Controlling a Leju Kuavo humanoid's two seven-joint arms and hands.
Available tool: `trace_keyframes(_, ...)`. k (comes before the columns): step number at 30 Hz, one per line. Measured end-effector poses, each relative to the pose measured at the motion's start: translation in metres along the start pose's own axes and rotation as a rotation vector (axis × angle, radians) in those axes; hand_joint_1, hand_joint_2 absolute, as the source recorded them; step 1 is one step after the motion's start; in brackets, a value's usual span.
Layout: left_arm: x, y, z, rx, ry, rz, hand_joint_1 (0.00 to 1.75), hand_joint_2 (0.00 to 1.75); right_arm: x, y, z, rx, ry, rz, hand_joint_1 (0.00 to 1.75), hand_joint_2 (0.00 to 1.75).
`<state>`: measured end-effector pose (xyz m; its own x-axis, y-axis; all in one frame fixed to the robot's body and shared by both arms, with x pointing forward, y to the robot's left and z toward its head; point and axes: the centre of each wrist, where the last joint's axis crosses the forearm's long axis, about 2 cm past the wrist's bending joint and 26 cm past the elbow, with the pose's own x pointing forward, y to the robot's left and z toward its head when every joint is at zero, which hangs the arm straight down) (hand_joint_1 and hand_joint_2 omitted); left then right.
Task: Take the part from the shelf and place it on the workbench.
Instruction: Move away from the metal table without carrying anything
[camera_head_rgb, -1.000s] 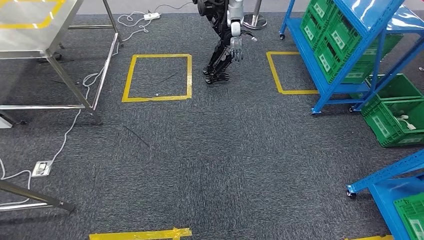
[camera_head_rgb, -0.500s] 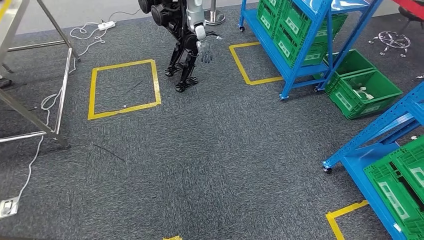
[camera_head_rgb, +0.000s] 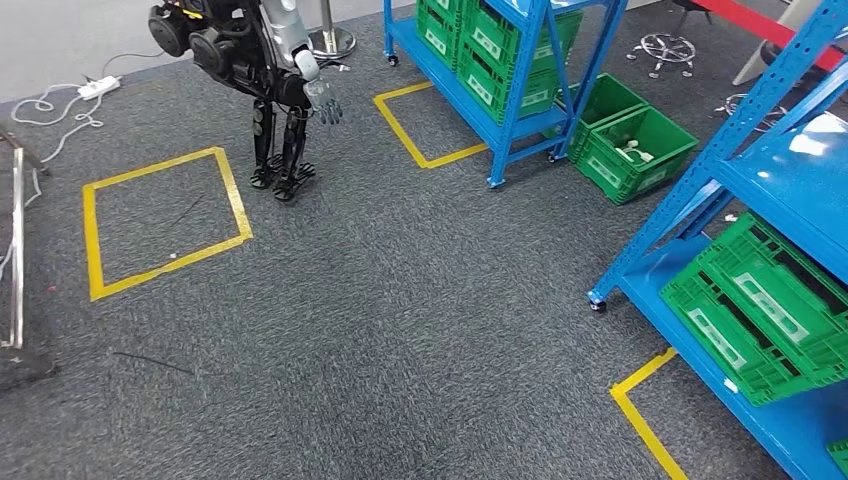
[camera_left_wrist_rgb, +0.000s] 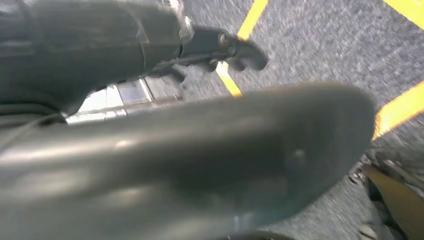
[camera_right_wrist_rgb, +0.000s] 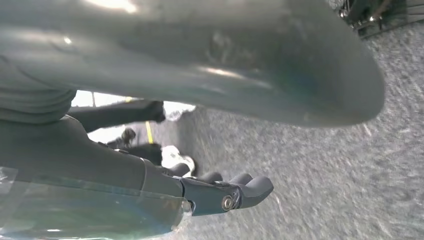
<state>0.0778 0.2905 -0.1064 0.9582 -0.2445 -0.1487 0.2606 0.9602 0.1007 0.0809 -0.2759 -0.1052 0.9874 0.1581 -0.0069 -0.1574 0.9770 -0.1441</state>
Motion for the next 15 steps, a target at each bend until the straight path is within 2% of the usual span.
trace_keyframes(6, -0.0025, 0.0005, -0.0009, 0.006, 0.008, -0.018, 0.0, 0.0, 0.0013, 0.003, 0.0007, 0.012, 0.009, -0.012, 0.0, 0.0)
trace_keyframes(15, 0.0045, -0.0046, 0.0019, 0.015, -0.004, -0.038, 0.0, 0.0, -0.0031, 0.0002, -0.0007, 0.03, 0.029, -0.029, 0.0, 0.0)
